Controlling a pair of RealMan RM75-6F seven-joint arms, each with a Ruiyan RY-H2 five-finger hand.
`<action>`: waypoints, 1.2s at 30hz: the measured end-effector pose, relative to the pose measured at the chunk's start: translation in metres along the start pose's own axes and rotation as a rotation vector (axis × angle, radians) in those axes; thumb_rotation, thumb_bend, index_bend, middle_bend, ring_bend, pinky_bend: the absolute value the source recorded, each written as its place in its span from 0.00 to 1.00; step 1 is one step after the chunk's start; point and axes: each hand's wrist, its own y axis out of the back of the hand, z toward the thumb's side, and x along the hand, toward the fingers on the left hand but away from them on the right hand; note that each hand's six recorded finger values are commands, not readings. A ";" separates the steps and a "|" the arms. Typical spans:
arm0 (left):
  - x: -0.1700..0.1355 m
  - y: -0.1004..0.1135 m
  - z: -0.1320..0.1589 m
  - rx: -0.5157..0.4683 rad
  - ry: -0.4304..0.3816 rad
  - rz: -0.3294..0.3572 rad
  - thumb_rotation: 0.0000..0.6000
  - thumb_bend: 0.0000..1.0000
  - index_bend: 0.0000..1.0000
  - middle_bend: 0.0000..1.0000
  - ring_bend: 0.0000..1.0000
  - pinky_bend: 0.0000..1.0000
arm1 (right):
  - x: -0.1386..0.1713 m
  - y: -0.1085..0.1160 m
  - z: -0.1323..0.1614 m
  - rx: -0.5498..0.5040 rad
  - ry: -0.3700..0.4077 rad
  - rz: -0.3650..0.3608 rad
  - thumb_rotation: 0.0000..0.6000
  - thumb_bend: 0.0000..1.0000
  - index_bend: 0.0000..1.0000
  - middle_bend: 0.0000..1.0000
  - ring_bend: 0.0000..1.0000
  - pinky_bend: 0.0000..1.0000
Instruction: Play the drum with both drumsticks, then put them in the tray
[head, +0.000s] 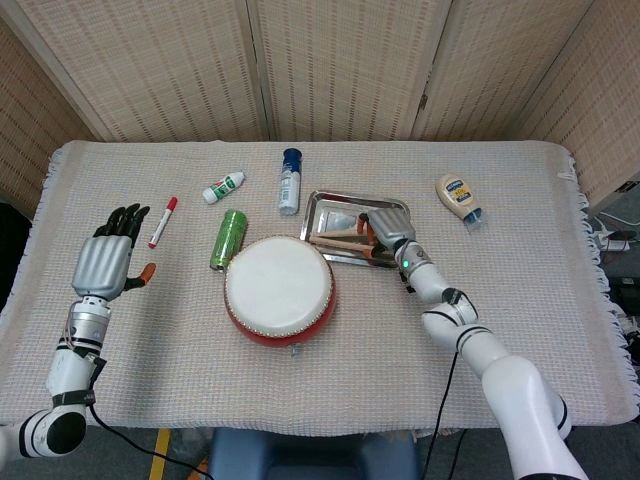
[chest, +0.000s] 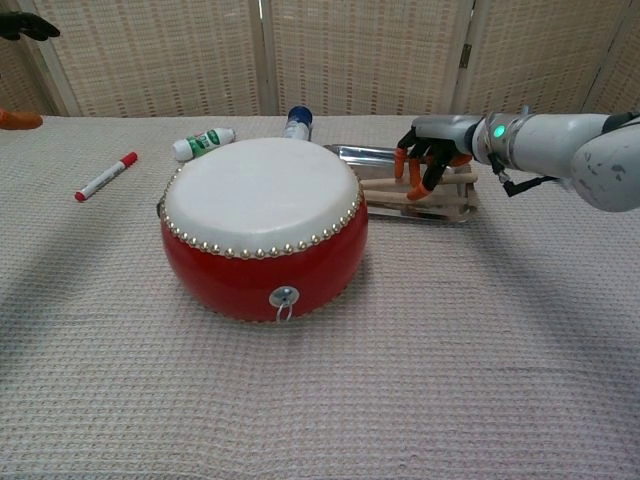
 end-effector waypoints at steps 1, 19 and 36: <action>0.000 0.001 0.001 0.001 -0.003 0.002 1.00 0.34 0.00 0.00 0.00 0.22 | 0.001 0.001 -0.001 0.004 -0.001 -0.002 1.00 0.15 0.39 0.48 0.60 0.96; -0.018 -0.001 -0.027 -0.072 0.044 -0.001 1.00 0.34 0.00 0.01 0.00 0.23 | 0.089 0.050 -0.024 -0.025 0.130 -0.203 1.00 0.15 0.31 0.36 0.21 0.32; -0.101 -0.024 -0.080 -0.073 0.155 0.024 1.00 0.34 0.00 0.02 0.01 0.21 | 0.317 0.028 -0.152 -0.076 -0.104 -0.461 1.00 0.15 0.01 0.11 0.00 0.11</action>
